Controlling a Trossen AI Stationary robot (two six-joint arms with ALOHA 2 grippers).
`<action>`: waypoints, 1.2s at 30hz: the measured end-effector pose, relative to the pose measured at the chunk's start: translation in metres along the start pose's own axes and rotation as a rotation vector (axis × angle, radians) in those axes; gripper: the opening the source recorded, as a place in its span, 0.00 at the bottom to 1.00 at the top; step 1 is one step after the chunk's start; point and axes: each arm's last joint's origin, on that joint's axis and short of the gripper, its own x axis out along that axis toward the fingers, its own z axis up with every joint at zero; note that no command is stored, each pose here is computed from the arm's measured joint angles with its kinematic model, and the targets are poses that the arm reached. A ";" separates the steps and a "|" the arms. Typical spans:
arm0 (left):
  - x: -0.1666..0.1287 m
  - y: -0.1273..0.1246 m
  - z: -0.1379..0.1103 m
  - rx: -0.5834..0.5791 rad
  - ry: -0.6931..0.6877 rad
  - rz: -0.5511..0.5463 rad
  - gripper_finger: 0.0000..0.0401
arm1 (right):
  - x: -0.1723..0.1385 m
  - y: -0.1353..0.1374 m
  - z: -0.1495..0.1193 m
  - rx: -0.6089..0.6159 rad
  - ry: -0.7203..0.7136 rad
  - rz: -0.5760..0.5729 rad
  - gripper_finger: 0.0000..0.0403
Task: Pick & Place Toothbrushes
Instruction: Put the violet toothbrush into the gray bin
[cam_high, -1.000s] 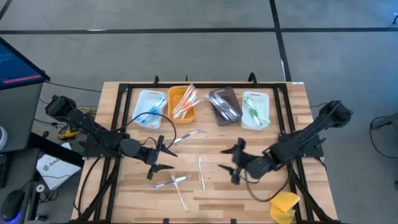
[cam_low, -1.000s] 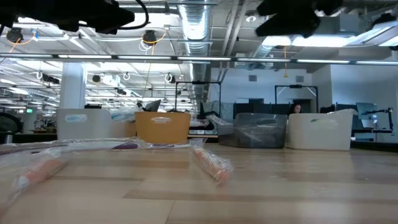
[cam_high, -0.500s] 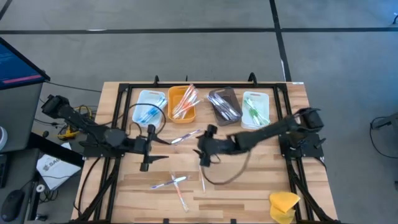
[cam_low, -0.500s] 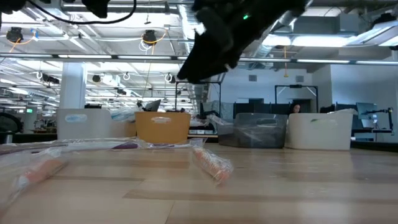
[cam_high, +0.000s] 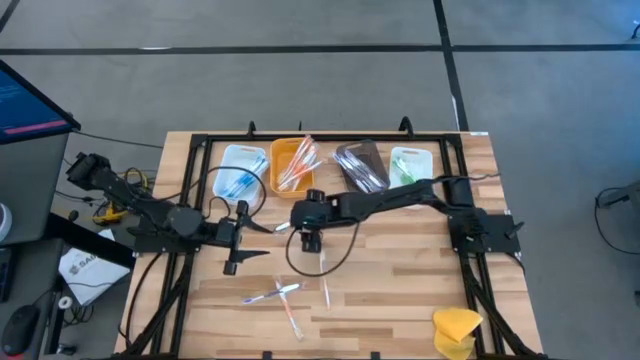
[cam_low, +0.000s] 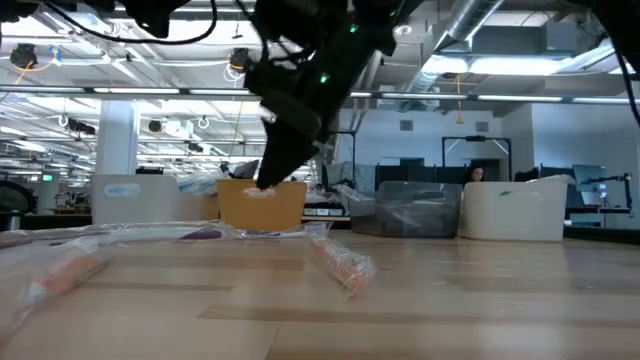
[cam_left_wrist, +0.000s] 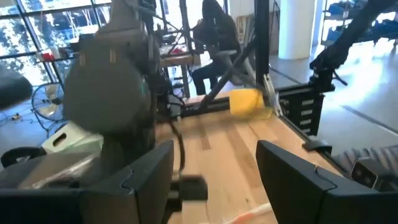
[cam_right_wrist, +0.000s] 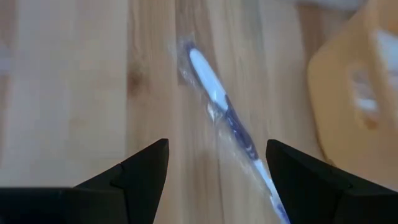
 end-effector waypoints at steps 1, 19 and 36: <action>0.000 0.000 0.000 -0.006 -0.002 0.000 0.55 | 0.006 -0.001 -0.001 -0.013 0.030 -0.002 0.66; -0.001 0.000 -0.002 -0.018 0.019 -0.002 0.55 | 0.059 -0.007 0.017 -0.111 0.127 -0.008 0.66; -0.001 0.000 -0.003 -0.014 0.031 -0.004 0.55 | 0.068 -0.028 0.001 -0.021 0.282 0.046 0.66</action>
